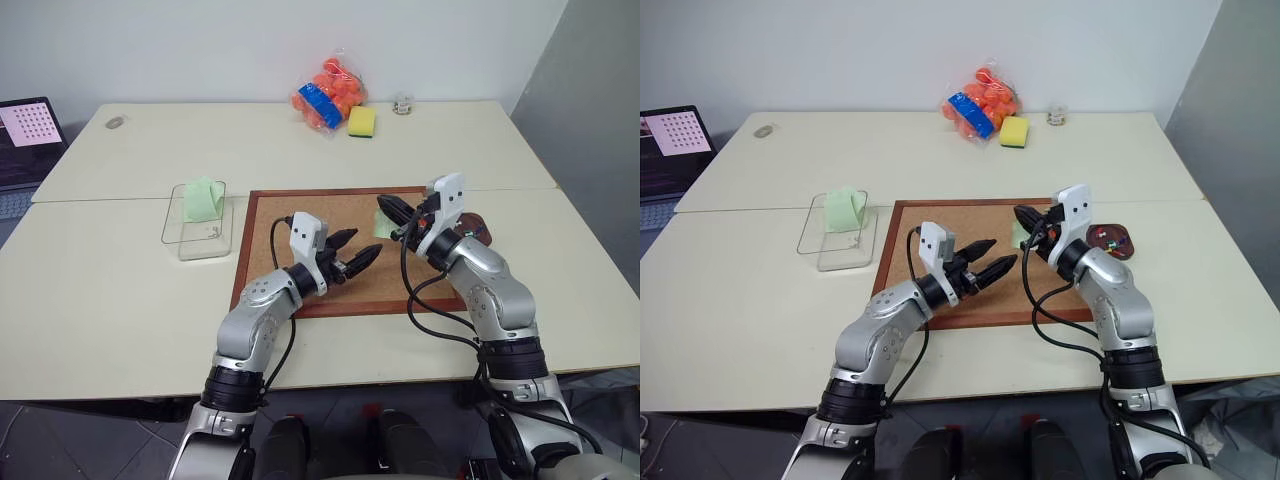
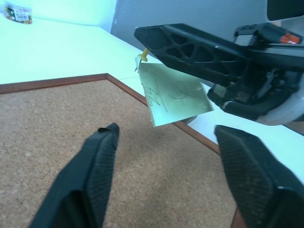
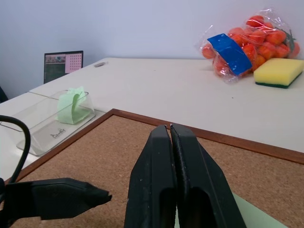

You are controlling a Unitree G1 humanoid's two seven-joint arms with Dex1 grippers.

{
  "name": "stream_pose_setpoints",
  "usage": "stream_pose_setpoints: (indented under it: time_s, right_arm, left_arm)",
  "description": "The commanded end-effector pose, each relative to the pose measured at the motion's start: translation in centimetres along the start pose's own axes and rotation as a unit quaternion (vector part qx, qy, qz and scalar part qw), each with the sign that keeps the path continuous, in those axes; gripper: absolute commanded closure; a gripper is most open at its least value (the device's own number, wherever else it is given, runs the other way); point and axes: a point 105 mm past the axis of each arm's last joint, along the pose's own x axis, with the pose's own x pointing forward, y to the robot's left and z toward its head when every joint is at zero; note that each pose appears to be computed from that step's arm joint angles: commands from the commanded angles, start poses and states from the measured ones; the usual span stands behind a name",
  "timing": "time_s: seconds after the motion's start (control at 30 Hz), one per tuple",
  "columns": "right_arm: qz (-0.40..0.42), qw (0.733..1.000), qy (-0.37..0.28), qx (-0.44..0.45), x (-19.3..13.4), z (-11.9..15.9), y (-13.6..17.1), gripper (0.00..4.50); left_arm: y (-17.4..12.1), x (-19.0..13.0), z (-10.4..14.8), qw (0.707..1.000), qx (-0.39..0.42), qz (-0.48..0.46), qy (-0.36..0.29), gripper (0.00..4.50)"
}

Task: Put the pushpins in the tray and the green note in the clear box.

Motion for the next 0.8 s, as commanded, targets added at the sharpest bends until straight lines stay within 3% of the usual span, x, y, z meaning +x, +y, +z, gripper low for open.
stream_pose_setpoints:
  time_s: [0.03,0.3,0.8]
  right_arm:
    - [0.031,0.999,-0.029,0.014,-0.2,1.8,1.4,4.50]
    - [0.050,0.998,-0.026,0.033,-0.3,1.8,2.7,4.50]
    - [0.051,0.998,-0.015,0.034,-0.3,1.1,2.9,4.50]
  left_arm:
    - [-0.5,1.0,1.1,1.000,0.009,-0.009,-0.022,0.90]
    - [-0.3,1.7,1.3,0.999,-0.005,-0.010,-0.031,0.90]
    - [-0.7,1.5,1.7,0.998,-0.034,-0.023,-0.042,3.76]
